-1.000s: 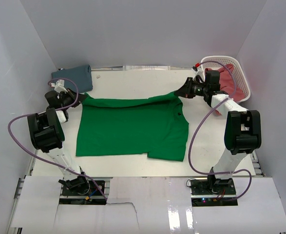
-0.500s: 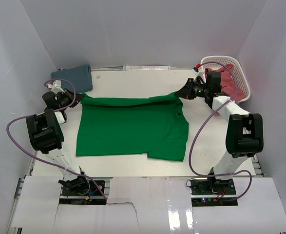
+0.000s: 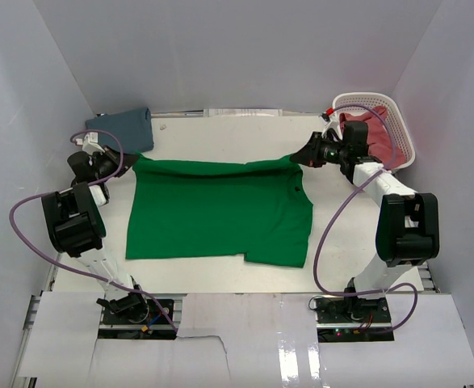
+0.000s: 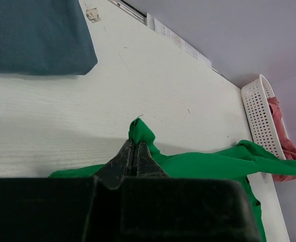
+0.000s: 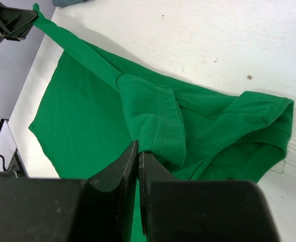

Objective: Fold and stack the t-shirts

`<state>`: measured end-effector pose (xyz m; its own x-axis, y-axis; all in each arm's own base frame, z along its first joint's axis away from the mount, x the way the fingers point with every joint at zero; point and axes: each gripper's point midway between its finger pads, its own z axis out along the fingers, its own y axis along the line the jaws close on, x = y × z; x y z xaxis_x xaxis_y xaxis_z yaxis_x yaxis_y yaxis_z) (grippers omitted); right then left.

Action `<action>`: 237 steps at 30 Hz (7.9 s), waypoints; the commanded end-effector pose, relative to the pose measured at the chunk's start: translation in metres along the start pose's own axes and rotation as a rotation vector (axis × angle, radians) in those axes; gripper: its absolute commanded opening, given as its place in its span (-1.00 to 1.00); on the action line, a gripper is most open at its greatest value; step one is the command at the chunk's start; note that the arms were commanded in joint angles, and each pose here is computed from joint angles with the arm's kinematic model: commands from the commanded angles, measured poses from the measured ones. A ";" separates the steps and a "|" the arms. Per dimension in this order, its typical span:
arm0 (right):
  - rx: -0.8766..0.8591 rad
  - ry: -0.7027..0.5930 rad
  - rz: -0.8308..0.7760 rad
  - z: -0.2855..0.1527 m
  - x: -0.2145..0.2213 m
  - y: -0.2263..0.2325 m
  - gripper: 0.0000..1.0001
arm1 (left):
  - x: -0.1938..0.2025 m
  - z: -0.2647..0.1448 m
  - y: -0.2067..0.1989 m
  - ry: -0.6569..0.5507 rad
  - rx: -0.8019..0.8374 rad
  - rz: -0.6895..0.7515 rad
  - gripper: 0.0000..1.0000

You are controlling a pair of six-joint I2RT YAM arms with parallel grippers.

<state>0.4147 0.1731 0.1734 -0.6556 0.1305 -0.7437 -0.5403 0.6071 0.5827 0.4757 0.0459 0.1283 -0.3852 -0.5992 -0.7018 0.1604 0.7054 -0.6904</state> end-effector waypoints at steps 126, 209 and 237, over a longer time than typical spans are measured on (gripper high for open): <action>0.499 0.253 0.296 0.068 0.063 -0.150 -0.85 | 0.087 0.068 -0.010 0.403 0.026 -0.001 0.96; 0.160 0.048 0.243 0.044 -0.051 -0.101 -0.73 | 0.063 0.066 -0.118 0.476 0.336 0.000 0.96; 0.165 0.027 0.151 0.005 -0.032 -0.035 -0.77 | -0.081 -0.177 -0.258 -0.348 -0.060 0.496 0.96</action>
<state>0.4565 0.1501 0.1588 -0.7817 0.2216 -0.5829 -0.2918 0.6962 0.6559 0.3093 -0.0580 0.4039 -0.0161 -0.2899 -0.9569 0.4206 0.8663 -0.2695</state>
